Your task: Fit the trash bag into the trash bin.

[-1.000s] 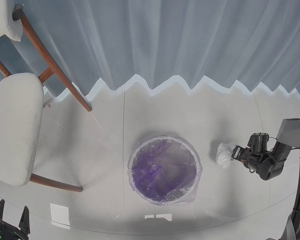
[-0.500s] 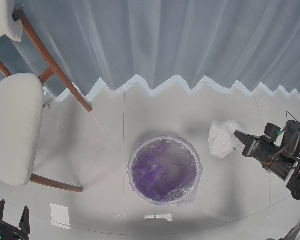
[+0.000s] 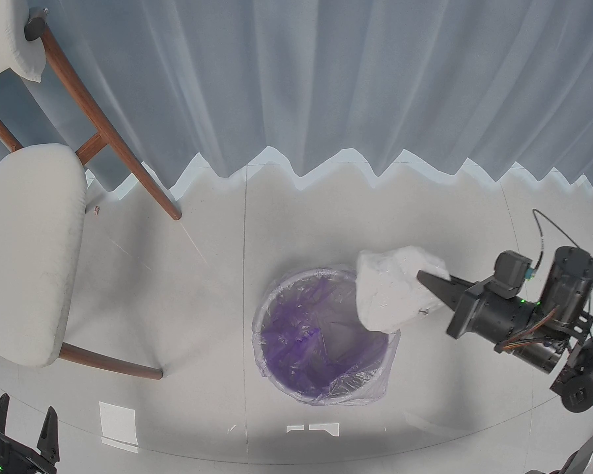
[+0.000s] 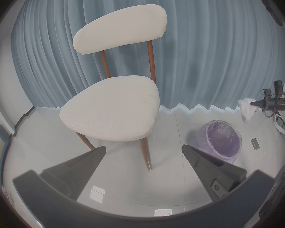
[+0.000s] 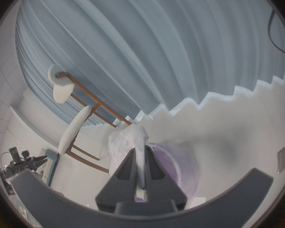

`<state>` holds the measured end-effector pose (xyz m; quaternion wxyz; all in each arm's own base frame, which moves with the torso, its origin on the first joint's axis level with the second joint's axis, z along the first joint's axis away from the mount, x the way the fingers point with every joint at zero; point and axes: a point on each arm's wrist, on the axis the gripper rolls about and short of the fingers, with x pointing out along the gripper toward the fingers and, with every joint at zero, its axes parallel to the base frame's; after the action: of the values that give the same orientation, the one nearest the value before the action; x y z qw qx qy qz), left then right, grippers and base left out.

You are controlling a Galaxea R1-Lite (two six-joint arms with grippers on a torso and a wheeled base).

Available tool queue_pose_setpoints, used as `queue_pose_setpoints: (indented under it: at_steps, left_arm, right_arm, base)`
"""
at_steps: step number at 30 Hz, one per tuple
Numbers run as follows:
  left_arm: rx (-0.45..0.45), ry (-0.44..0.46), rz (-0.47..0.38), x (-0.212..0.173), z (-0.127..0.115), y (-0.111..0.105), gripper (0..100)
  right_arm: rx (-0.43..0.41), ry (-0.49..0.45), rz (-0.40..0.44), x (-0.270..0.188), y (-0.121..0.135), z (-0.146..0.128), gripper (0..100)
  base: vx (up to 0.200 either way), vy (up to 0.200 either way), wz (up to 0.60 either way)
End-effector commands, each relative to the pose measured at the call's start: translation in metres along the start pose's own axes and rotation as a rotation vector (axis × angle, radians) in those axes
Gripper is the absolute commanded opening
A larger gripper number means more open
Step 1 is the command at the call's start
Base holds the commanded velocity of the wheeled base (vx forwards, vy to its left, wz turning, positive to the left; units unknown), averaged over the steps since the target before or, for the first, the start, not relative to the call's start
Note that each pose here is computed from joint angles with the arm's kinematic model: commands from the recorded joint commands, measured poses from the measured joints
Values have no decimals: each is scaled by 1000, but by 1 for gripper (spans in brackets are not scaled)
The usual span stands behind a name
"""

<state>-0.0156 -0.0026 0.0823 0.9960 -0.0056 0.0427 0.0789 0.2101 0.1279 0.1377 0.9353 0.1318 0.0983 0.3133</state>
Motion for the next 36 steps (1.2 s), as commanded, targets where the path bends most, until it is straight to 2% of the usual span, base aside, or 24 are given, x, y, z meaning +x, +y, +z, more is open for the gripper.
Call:
queue_pose_setpoints:
  at_steps: [1, 5, 10, 18, 31, 32, 36]
  left_arm:
    - [0, 18, 0, 1, -4, 0, 100]
    - [0, 18, 0, 1, -4, 0, 100]
    - [-2, 18, 0, 1, -4, 0, 100]
    - [-2, 18, 0, 1, -4, 0, 100]
    - [-2, 18, 0, 1, -4, 0, 100]
    - [-2, 18, 0, 1, -4, 0, 100]
    - [-2, 18, 0, 1, -4, 0, 100]
  right_arm:
    - [-5, 125, 81, 67, 6, -65, 0]
    - [-21, 124, 95, 84, 1, -93, 0]
    - [-15, 147, 86, 91, -4, -107, 0]
    - [-15, 150, 66, 108, -13, -119, 0]
    - [-16, 143, 43, 112, -18, -119, 0]
    - [-16, 139, 33, 112, -19, -119, 100]
    - [-19, 92, 36, 111, -15, -106, 100]
  base:
    - [0, 0, 0]
    - [0, 0, 0]
    - [0, 0, 0]
    - [0, 0, 0]
    - [0, 0, 0]
    - [0, 0, 0]
    - [0, 0, 0]
